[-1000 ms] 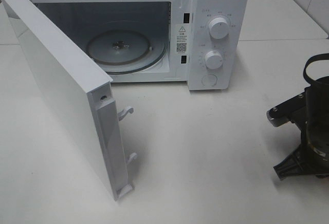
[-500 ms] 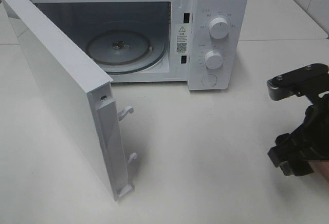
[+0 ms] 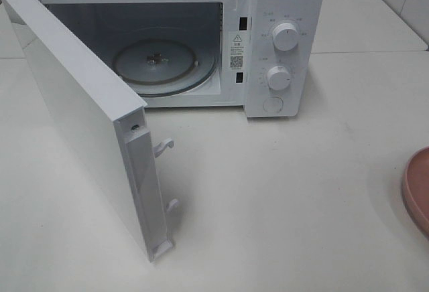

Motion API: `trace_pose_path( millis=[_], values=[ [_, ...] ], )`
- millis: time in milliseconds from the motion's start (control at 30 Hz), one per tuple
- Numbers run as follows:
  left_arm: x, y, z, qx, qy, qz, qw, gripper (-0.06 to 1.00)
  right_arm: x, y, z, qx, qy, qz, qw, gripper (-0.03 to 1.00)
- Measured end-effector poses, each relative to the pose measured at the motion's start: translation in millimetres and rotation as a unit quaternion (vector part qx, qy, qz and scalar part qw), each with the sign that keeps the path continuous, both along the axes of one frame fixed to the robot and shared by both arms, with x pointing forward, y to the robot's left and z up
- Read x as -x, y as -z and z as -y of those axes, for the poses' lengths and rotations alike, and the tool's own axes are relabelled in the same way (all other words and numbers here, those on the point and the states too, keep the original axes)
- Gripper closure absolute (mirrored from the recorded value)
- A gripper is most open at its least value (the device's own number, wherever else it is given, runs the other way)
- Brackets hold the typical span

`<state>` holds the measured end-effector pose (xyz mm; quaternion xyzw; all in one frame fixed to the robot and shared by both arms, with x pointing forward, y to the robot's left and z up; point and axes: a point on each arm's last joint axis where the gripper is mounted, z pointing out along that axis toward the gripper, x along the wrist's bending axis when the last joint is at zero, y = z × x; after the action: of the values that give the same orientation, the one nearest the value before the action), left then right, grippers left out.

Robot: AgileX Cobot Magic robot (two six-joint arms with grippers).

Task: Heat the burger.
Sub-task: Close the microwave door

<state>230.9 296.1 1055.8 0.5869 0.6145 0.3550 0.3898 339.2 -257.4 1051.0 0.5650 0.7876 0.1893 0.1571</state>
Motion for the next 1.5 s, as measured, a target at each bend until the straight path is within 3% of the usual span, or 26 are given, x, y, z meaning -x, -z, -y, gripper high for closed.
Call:
trace_pose_path(
  millis=[67, 133, 233, 300, 400, 467, 667, 933, 1500],
  values=[
    [0, 0, 0, 0.000, 0.000, 0.000, 1.000, -0.04, 8, -4, 4, -0.006, 0.001, 0.011, 1.000, 0.18],
    [0, 0, 0, 0.000, 0.000, 0.000, 1.000, -0.04, 39, -13, 21, -0.036, 0.007, 0.070, 0.997, 0.19],
    [0, 0, 0, 0.000, 0.000, 0.000, 1.000, -0.04, 48, -14, 26, -0.044, 0.012, 0.087, 0.995, 0.19],
    [0, 0, 0, 0.000, 0.000, 0.000, 1.000, -0.04, 72, -15, 41, -0.063, 0.045, 0.156, 0.985, 0.20],
    [0, 0, 0, 0.000, 0.000, 0.000, 1.000, -0.04, 78, -15, 44, -0.064, 0.054, 0.175, 0.981, 0.20],
    [0, 0, 0, 0.000, 0.000, 0.000, 1.000, -0.04, 99, -15, 51, -0.049, 0.079, 0.242, 0.966, 0.20],
    [0, 0, 0, 0.000, 0.000, 0.000, 1.000, -0.04, 114, -18, 49, -0.069, 0.107, 0.315, 0.941, 0.20],
    [0, 0, 0, 0.000, 0.000, 0.000, 1.000, -0.04, 104, -9, 43, -0.090, 0.112, 0.327, 0.934, 0.20],
    [0, 0, 0, 0.000, 0.000, 0.000, 1.000, -0.03, 102, -7, 43, -0.091, 0.112, 0.327, 0.934, 0.21]
  ],
)
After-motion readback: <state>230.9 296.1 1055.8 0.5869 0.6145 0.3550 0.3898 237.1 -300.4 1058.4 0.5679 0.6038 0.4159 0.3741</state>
